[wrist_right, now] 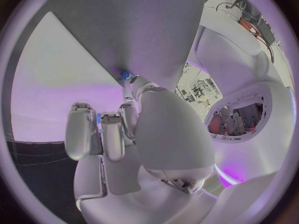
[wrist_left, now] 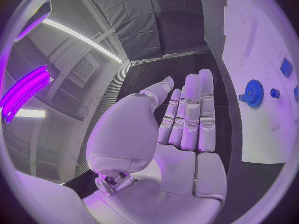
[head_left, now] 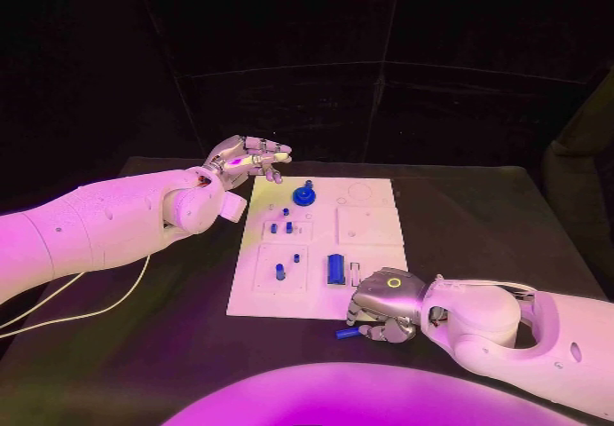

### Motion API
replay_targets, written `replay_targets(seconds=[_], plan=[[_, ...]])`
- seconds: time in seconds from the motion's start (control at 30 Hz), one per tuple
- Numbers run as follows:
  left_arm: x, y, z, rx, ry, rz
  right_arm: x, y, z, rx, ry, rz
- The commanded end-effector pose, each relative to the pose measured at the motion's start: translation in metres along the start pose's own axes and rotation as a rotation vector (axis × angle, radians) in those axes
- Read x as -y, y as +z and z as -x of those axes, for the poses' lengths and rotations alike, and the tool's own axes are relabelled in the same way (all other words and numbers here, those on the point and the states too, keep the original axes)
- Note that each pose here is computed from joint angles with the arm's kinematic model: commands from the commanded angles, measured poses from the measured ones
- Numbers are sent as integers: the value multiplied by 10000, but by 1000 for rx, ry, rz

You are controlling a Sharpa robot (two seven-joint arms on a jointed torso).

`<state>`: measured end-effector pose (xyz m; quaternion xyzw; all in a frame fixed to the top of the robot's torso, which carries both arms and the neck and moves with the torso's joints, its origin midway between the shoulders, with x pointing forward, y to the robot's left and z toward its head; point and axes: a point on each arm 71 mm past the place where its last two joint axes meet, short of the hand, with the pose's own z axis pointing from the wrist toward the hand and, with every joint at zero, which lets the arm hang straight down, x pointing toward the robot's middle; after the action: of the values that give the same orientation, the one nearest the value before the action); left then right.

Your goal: Assemble the parts on the task board

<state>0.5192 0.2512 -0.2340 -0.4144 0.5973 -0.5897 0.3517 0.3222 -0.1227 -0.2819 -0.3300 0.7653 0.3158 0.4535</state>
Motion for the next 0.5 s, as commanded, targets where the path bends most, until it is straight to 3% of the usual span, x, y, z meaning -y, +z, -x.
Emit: replay_targets(seconds=[0.03, 0.23, 0.5], plan=[[13, 3, -4, -9, -7, -5, -23, 0, 32, 32, -15, 11], [11, 3, -8, -12, -8, -2, -36, 0, 73, 84, -27, 4], [9, 1, -9, -15, -10, 1, -43, 36, 81, 87, -33, -6]])
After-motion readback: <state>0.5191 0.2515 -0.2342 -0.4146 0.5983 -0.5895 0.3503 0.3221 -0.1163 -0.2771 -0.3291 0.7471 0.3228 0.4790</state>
